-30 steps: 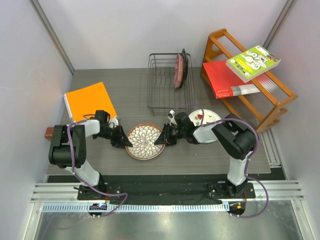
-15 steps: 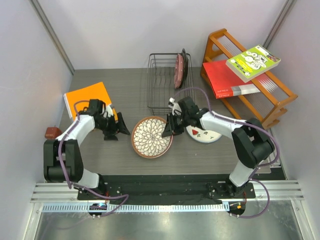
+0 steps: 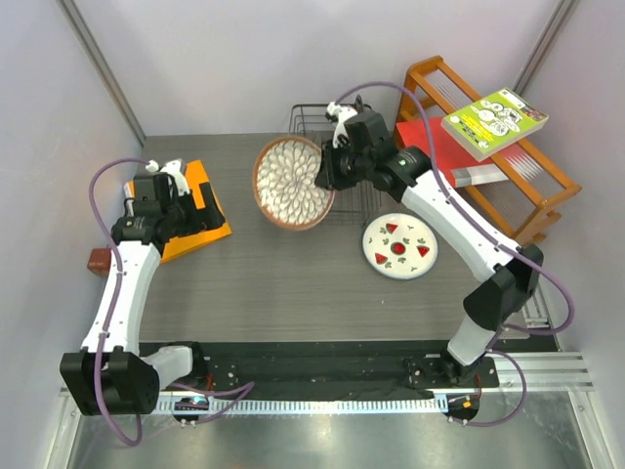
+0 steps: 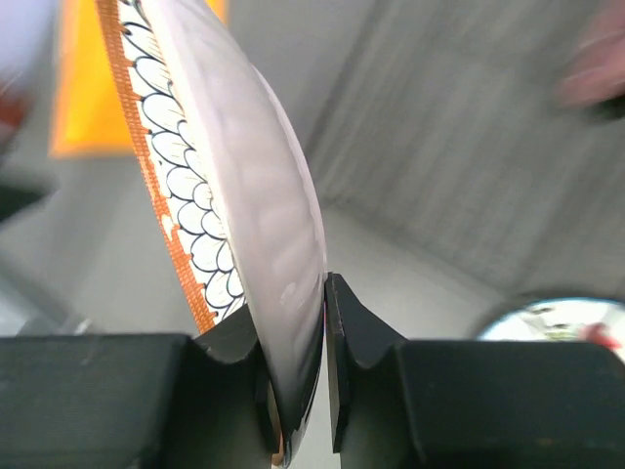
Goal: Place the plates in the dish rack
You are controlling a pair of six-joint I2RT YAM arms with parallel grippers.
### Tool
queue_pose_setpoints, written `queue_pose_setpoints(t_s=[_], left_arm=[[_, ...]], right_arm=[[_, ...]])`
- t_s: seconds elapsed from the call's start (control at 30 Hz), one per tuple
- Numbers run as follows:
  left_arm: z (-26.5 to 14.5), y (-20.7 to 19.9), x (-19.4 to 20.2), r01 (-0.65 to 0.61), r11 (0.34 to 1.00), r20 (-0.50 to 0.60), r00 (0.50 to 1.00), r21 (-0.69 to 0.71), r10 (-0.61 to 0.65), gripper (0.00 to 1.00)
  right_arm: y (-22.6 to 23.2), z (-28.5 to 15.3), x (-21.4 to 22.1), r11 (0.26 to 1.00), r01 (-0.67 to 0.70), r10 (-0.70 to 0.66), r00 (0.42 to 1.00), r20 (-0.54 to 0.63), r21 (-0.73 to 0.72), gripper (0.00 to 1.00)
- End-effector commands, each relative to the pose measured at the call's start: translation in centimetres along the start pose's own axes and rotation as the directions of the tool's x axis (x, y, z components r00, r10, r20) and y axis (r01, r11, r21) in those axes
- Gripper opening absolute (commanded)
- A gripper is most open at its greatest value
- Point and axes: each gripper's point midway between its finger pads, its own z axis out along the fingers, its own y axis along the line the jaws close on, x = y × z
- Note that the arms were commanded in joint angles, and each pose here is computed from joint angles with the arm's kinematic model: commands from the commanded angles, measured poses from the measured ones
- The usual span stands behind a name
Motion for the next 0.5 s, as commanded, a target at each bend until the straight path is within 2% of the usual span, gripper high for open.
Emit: queue_pose_setpoints(t_s=[0.0,0.03,0.13,0.17,0.2,0.27,0.33,0.37,0.47], left_arm=[[0.1,1.5,-1.4,0.055,0.994,0.050,0.997,-0.095,-0.050,1.00],[0.2,1.4,-1.3,0.069,0.993,0.046,0.997,-0.091,-0.065,0.99],[0.4,1.3,-0.5,0.088,0.993,0.026,0.996,-0.082,-0.086,0.99],[0.6,1.3,0.0,0.093,0.992,0.017,0.996,-0.084,-0.092,0.99],[0.5,1.4,0.0,0.097,0.992,0.021,0.995,-0.086,-0.095,0.99],[0.6,1.7,0.4,0.111,0.989,0.021,0.994,-0.099,-0.109,0.99],[0.4,2.0,0.5,0.129,0.984,0.038,0.991,-0.124,-0.126,1.00],[0.3,2.1,0.4,0.140,0.982,0.046,0.990,-0.126,-0.135,0.99],[0.1,2.4,0.7,0.151,0.979,0.060,0.988,-0.140,-0.144,0.99]], right_arm=[[-4.4,-1.6,-10.8,0.883,-0.170,-0.023,0.915,0.402,0.437,0.01],[-5.9,-2.9,-12.1,0.810,-0.229,-0.062,0.883,0.466,0.540,0.01],[-5.6,-2.6,-14.9,0.759,-0.275,-0.123,0.829,0.545,0.590,0.01],[-5.7,-3.7,-16.1,0.728,-0.315,-0.142,0.800,0.583,0.609,0.01],[-6.2,-2.4,-16.2,0.707,-0.321,-0.159,0.796,0.584,0.630,0.01],[-6.8,-3.3,-17.4,0.655,-0.363,-0.198,0.764,0.614,0.663,0.01],[-7.7,-2.5,-17.3,0.607,-0.352,-0.245,0.770,0.589,0.713,0.01],[-8.0,-2.7,-17.8,0.583,-0.382,-0.260,0.748,0.611,0.717,0.01],[-8.7,-2.1,-18.3,0.518,-0.372,-0.330,0.743,0.582,0.770,0.01]])
